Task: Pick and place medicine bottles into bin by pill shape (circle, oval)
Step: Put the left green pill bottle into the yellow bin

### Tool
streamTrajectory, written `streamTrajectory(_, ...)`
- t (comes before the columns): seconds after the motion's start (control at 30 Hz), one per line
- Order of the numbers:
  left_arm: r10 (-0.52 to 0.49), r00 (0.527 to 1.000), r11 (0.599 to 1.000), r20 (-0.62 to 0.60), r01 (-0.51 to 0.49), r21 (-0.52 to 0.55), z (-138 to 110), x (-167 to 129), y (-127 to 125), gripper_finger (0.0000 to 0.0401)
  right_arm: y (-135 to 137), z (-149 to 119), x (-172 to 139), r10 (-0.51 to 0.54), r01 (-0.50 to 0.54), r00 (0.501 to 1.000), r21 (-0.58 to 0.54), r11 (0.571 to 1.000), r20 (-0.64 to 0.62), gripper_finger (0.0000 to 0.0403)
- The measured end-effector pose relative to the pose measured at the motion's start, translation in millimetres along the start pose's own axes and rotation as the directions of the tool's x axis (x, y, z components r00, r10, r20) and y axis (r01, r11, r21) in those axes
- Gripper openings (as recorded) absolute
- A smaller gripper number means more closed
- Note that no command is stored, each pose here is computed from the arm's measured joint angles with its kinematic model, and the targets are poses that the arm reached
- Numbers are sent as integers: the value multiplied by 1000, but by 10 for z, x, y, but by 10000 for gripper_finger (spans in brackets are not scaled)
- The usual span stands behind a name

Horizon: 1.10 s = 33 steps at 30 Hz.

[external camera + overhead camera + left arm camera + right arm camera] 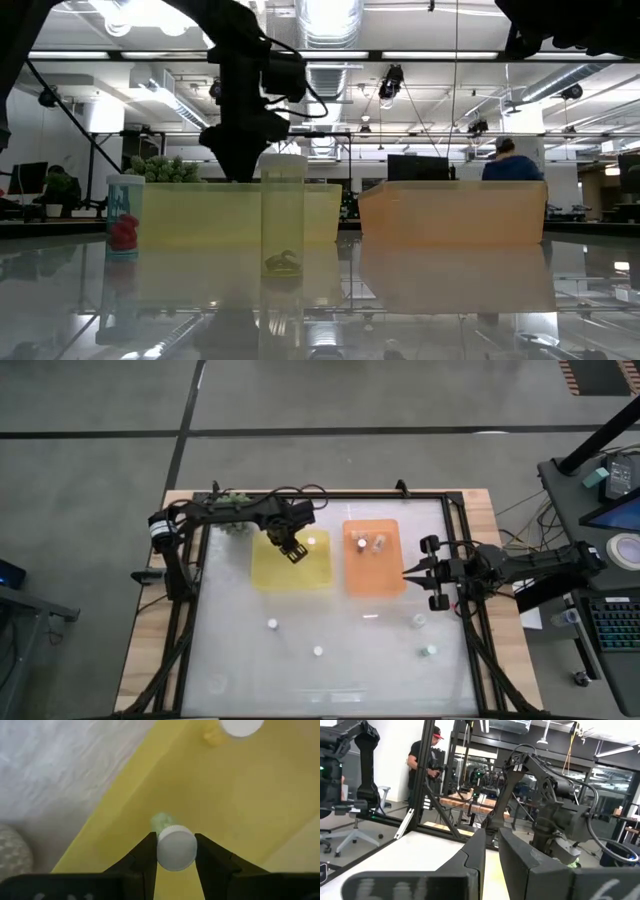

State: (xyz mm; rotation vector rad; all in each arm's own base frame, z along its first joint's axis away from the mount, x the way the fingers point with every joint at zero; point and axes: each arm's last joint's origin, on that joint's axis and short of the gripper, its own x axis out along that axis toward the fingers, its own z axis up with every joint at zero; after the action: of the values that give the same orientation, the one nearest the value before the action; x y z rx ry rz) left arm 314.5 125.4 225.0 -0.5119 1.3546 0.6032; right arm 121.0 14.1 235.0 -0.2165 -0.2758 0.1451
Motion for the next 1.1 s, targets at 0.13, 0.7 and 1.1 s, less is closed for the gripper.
streamTrajectory(0.13,-23,1000,1000,8,23,-5,-81,-29,41,93,2,-11,2,2,-2,1000,5,1000,-11,43)
streamTrajectory(0.7,-27,992,995,121,39,-95,-451,-206,258,93,3,-12,-1,3,-3,1000,6,1000,-12,43)
streamTrajectory(1.1,-6,992,991,130,23,-128,-420,-164,257,93,3,-12,-1,3,-3,1000,6,1000,-12,43)
